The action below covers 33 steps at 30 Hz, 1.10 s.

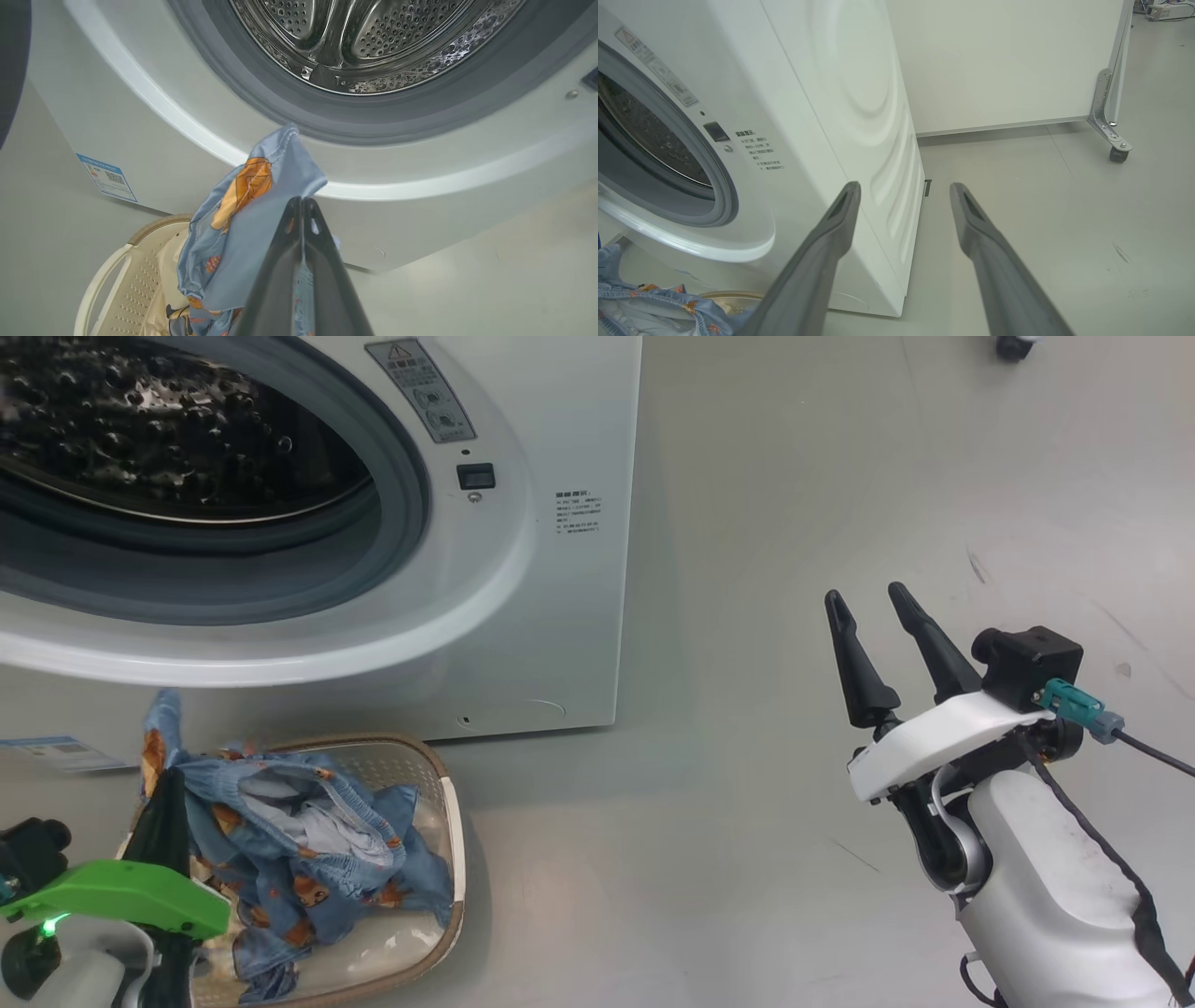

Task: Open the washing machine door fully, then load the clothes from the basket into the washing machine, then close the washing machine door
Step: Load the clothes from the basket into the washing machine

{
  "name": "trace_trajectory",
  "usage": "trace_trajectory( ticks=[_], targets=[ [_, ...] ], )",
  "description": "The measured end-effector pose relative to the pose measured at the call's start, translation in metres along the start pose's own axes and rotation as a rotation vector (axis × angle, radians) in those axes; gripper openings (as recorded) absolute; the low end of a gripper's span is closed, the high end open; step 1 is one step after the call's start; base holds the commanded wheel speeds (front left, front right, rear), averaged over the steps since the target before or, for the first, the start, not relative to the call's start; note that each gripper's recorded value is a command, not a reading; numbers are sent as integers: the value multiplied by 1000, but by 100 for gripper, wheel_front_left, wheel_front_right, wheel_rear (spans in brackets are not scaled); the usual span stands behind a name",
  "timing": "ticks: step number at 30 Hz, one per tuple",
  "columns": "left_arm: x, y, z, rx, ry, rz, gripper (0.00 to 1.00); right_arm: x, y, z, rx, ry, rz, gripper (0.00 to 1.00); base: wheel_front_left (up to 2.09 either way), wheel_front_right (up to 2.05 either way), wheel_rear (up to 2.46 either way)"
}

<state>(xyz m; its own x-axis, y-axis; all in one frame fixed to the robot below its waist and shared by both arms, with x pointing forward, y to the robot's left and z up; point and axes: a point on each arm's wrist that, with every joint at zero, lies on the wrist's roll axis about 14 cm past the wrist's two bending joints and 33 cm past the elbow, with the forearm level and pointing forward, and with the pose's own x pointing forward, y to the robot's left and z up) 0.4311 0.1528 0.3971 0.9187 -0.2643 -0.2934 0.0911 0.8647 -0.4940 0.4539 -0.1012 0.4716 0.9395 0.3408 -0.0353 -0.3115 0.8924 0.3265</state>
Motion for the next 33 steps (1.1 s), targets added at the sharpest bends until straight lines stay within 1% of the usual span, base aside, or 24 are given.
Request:
trace_trajectory(
  ticks=[7, 12, 20, 26, 33],
  targets=[
    [-14, -10, 40, -1, -131, -22, 0, -10, 4, 7, -2, -13, 3, 100, 0, 0, 0],
    [-26, -20, 59, -13, -206, -41, 0, -16, 9, 12, -6, -24, 11, 100, 0, 0, 0],
    [-48, -28, 81, -1, -299, -57, 0, -23, 17, 18, -11, -37, 29, 100, 0, 0, 0],
    [-54, -36, 92, -11, -348, -75, 0, -24, 18, 19, -17, -38, 34, 100, 0, 0, 0],
    [-59, -32, 92, -12, -360, -64, 0, -23, 18, 13, -12, -24, 39, 100, 0, 0, 0]
  ],
)
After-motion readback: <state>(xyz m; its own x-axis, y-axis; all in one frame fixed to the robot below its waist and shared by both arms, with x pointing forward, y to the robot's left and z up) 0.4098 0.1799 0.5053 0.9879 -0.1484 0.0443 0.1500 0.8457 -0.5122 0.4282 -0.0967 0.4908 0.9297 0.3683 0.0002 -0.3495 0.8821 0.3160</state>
